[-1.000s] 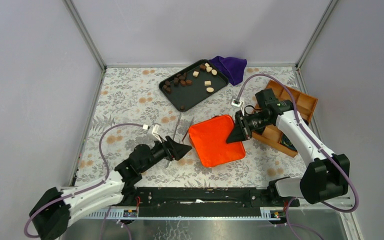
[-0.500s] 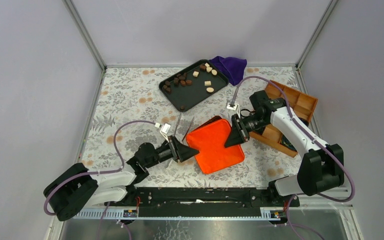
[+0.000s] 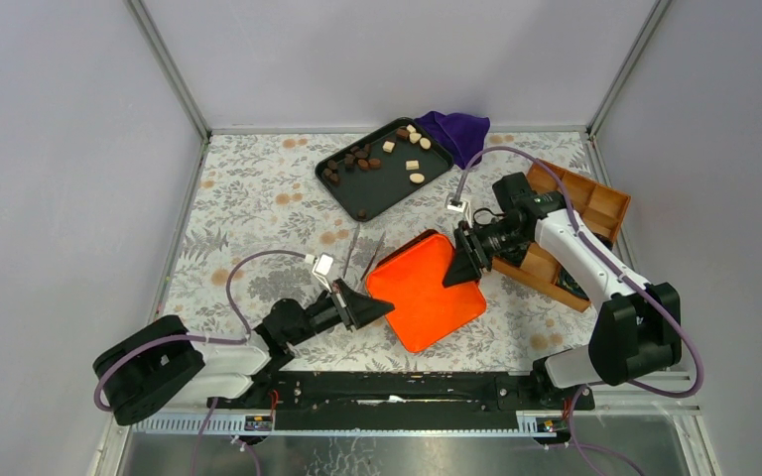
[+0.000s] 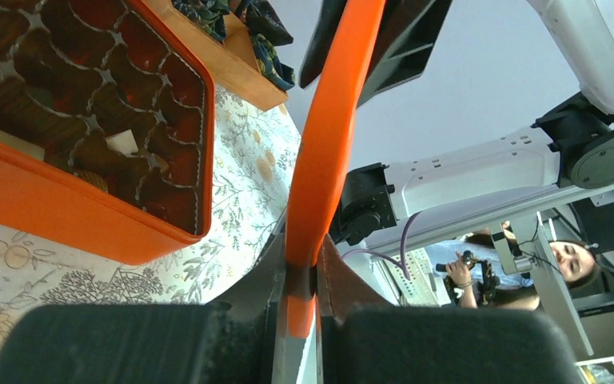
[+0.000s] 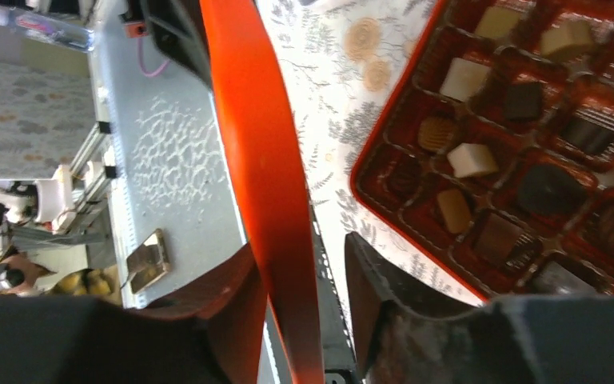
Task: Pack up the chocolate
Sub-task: Close the box lid on the packing box.
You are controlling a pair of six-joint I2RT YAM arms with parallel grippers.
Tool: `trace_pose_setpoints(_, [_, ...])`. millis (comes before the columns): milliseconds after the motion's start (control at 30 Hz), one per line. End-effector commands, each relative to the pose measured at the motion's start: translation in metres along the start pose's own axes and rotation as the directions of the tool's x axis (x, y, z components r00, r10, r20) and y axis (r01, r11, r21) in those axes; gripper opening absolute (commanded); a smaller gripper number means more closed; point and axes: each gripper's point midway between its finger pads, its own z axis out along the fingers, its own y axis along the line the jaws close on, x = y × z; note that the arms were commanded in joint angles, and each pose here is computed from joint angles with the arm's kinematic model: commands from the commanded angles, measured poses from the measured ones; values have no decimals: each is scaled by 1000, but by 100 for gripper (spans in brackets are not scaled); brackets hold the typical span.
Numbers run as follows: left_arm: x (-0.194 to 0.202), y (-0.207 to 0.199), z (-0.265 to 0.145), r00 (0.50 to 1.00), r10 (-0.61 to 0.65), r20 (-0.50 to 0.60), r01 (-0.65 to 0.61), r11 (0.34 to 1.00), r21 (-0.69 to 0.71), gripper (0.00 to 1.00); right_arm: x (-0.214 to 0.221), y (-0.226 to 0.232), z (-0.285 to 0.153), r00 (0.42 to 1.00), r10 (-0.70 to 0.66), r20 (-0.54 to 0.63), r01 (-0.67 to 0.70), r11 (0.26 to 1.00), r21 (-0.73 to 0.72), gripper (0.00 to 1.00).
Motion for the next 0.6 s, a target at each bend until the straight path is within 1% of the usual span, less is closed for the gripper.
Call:
trace_pose_setpoints(0, [-23,-32,3,985,-18,172,3,996,87,0,-21,-24,-8,999,-22,36,16,987,163,49])
trace_pose_setpoints(33, [-25,-33,3,981,-25,193,8,996,88,0,-21,-30,-10,999,-9,41,1,981,194,52])
trace_pose_setpoints(67, [-29,-33,2,974,-34,222,15,996,87,0,-23,-36,-11,999,-5,46,-5,975,222,57])
trace_pose_setpoints(167, [-38,-31,4,959,-41,279,21,997,77,0,-26,-55,-17,998,23,61,-40,954,297,66])
trace_pose_setpoints(200, [-42,-33,12,956,-31,292,7,997,83,0,-29,-69,-20,998,33,57,-51,938,344,72])
trace_pose_setpoints(267, [-40,-35,20,960,-19,279,-7,996,93,0,-30,-76,-22,998,41,56,-58,932,358,76])
trace_pose_setpoints(367, [-35,-33,30,971,-10,241,-16,994,105,0,-32,-86,-26,997,49,64,-71,918,391,97])
trace_pose_setpoints(400, [-34,-30,32,973,-11,229,-14,994,106,0,-33,-89,-29,996,52,71,-76,912,402,99])
trace_pose_setpoints(567, [-31,-23,38,981,3,192,-23,995,100,0,-35,-91,-46,990,48,131,-99,904,415,100])
